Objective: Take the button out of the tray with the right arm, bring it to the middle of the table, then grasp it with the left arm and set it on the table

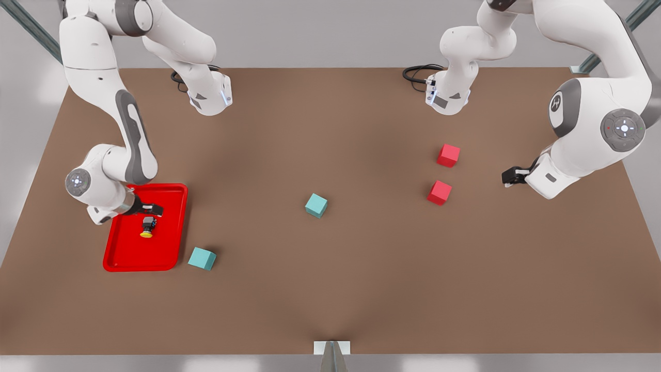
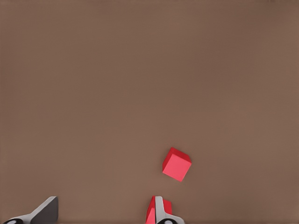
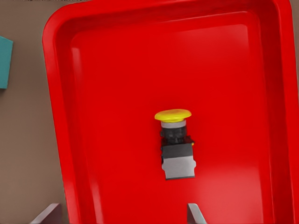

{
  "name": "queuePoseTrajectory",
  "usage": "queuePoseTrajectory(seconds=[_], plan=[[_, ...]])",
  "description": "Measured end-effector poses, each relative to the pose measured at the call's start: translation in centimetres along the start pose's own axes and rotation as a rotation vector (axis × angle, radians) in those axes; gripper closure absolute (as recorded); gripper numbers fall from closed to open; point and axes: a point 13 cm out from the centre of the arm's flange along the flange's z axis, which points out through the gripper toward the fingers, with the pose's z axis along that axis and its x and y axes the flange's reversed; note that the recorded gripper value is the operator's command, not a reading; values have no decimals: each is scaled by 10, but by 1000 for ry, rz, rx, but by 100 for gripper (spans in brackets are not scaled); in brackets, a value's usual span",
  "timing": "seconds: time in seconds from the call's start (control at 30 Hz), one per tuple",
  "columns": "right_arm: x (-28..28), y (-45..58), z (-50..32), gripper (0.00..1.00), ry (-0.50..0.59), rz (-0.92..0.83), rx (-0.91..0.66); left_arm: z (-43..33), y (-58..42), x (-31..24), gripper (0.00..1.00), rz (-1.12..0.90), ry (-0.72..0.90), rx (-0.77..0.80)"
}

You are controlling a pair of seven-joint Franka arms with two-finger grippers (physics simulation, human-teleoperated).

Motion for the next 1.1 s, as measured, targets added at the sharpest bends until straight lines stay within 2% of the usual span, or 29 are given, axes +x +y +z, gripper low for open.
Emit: queuePoseTrajectory(seconds=[0.3, 0.57, 1.1], plan=[[-21, -42, 30, 0, -65, 106, -26, 0, 0, 0, 0, 1, -1, 0], [-15, -29, 69, 0, -25, 55, -33, 0, -3, 0, 0, 4, 1, 2], [-9, -39, 88, 0, -8, 35, -38, 0, -4, 0, 0, 2, 0, 15]])
